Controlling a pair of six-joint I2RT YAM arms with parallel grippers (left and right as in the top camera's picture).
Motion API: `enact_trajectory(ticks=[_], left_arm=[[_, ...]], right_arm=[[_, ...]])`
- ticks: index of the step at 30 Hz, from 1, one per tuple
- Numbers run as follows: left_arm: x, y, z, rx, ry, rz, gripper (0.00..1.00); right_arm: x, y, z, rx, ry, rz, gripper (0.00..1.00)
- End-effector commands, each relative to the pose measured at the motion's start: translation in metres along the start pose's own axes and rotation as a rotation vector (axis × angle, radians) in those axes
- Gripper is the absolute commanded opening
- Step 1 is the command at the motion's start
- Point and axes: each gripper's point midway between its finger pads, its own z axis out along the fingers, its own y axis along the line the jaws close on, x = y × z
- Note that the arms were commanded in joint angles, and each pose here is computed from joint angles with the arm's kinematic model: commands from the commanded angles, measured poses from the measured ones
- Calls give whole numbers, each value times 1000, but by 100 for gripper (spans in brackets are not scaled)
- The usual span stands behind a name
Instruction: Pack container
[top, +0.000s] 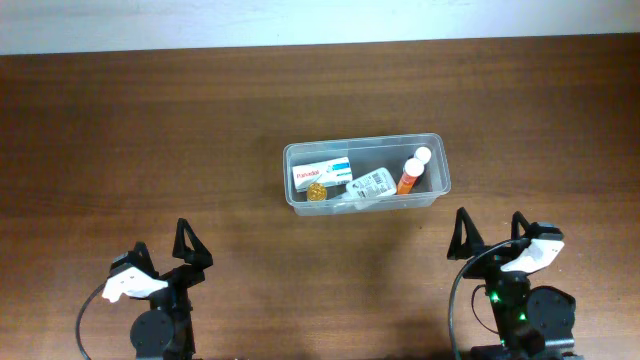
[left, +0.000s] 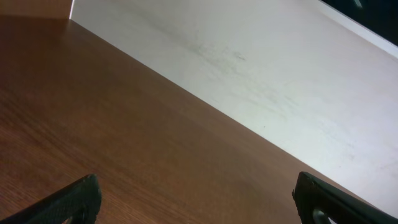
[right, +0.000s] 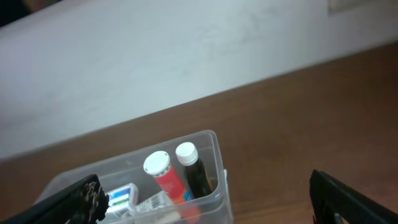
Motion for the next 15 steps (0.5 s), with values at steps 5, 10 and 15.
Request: enact_trajectory(ticks=[5, 10, 15], left_arm=[[0, 0, 0, 6, -1, 0, 99], [0, 0, 0, 5, 0, 0, 99], [0, 0, 0, 6, -1, 0, 100]], right_arm=[[5, 21, -4, -128, -13, -253, 98], [6, 21, -3, -140, -78, -256, 99], [3, 22, 0, -154, -148, -259, 98]])
